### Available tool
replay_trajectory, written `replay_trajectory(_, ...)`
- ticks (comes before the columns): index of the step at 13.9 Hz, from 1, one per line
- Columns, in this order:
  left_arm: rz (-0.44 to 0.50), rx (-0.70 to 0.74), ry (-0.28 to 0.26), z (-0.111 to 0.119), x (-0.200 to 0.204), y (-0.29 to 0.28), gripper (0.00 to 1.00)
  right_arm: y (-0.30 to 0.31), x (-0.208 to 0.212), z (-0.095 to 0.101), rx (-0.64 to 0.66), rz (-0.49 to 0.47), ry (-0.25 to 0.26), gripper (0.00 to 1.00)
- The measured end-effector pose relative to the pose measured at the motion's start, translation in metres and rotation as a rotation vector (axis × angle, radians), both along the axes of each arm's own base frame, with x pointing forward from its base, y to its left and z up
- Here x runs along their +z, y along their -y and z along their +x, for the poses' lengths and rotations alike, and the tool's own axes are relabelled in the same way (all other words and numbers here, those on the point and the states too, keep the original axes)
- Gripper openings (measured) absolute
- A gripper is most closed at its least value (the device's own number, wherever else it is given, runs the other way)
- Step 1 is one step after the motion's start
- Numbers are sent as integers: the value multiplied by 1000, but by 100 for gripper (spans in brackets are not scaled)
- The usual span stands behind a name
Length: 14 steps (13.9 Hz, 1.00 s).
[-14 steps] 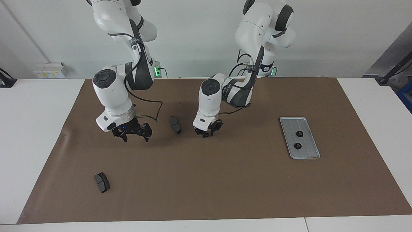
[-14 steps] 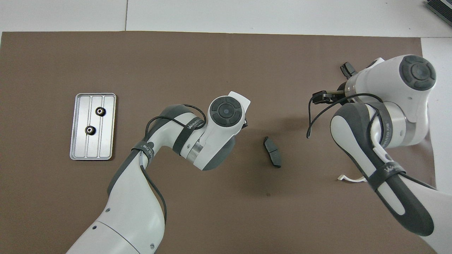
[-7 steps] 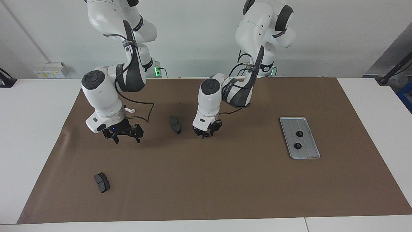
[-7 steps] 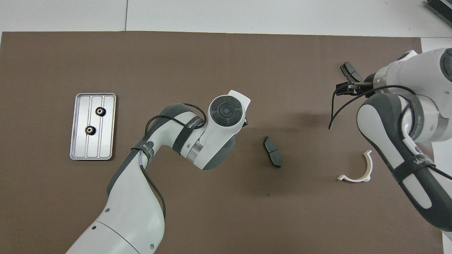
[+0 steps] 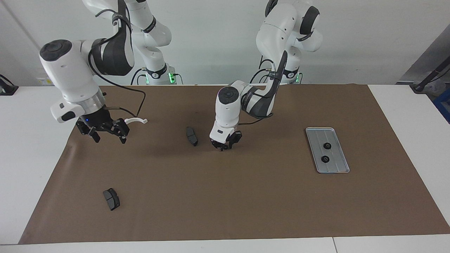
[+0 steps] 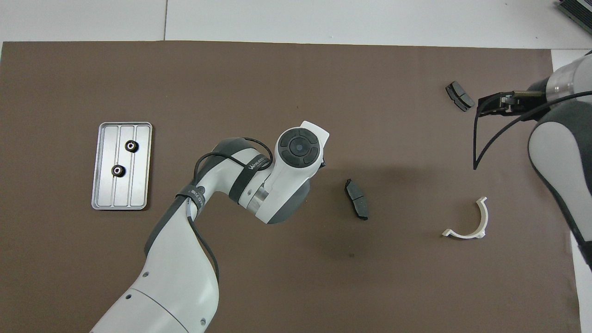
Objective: Pick bearing gear from pile to tray
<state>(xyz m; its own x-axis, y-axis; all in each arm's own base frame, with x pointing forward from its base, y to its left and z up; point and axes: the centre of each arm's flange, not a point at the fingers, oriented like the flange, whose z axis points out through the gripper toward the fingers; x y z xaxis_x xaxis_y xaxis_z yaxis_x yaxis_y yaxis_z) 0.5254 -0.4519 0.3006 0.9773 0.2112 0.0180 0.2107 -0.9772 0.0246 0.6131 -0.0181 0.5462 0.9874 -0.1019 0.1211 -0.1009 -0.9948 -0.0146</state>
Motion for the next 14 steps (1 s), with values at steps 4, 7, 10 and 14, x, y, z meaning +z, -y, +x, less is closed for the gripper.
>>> replay_trajectory(4, 1, 0, -1, 0, -1, 0, 39, 1, 47, -40, -3, 2, -54, 100)
replay_trajectory(7, 1, 0, -1, -1, -1, 0, 34, 2, 82, -64, -5, 4, -97, 100)
replay_trajectory(10, 1, 0, 0, -1, -1, 0, 25, 1, 105, -79, -3, 4, -86, 100)
replay_trajectory(14, 2, 1, -2, 0, 0, 0, 25, 0, 101, -81, -1, 2, -101, 100)
